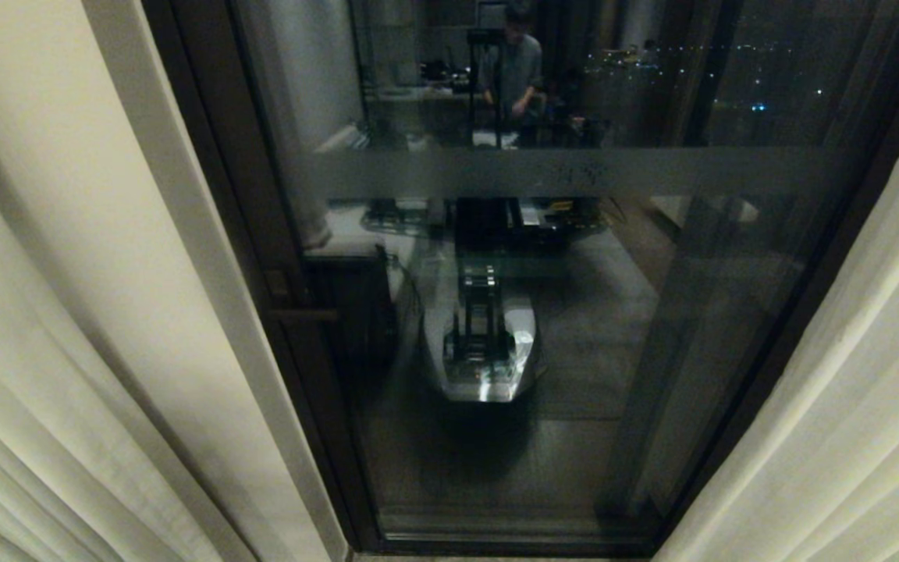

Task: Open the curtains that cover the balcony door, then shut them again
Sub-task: Close the inner curtains on both sides

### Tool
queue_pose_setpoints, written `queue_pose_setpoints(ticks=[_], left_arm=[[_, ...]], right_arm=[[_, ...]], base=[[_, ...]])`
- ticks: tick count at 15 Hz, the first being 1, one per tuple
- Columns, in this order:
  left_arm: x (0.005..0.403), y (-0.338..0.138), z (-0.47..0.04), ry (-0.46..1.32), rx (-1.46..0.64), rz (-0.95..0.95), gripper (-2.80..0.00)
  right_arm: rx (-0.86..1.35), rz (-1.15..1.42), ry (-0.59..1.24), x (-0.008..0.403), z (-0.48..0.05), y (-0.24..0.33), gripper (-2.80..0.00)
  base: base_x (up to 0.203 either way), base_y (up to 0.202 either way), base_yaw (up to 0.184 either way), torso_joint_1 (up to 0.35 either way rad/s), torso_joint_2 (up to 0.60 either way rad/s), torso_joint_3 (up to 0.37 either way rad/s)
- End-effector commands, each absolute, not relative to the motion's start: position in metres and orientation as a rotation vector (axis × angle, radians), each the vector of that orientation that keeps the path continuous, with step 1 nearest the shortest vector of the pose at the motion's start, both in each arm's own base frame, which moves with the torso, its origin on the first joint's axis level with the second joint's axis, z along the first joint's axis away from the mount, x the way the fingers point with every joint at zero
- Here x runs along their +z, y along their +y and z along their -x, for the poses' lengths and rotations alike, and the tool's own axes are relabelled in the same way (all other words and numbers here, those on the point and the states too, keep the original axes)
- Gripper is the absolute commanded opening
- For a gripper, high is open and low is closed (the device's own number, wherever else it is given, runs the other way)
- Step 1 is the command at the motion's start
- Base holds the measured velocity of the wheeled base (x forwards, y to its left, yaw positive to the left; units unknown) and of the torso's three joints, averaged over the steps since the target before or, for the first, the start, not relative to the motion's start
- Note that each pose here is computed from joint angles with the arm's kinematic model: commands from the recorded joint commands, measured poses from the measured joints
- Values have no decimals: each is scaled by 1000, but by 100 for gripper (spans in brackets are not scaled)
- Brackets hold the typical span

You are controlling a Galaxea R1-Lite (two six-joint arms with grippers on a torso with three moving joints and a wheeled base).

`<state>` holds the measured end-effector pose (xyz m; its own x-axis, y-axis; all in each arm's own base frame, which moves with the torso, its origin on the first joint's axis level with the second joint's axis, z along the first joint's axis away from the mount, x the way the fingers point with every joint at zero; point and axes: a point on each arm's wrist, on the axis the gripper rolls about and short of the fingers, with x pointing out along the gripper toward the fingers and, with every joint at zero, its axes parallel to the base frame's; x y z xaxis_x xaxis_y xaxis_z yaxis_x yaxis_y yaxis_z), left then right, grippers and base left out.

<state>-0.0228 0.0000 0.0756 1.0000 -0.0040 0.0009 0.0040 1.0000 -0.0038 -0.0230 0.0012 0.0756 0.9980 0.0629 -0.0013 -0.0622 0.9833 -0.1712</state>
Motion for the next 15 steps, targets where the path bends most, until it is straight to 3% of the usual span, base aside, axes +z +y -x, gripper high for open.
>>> queue_pose_setpoints(ticks=[1,10,15], left_arm=[[76,0,23,-2,-5,5,-280],[76,0,23,-3,-1,-1,-280],[115,2,36,-97,80,7,-280]], right_arm=[[65,173,-3,76,23,1,-280],[65,173,-3,76,23,1,-280],[65,173,-3,76,23,1,-280]], base=[[0,0,0,0,0,0],[0,0,0,0,0,0],[0,0,0,0,0,0]])
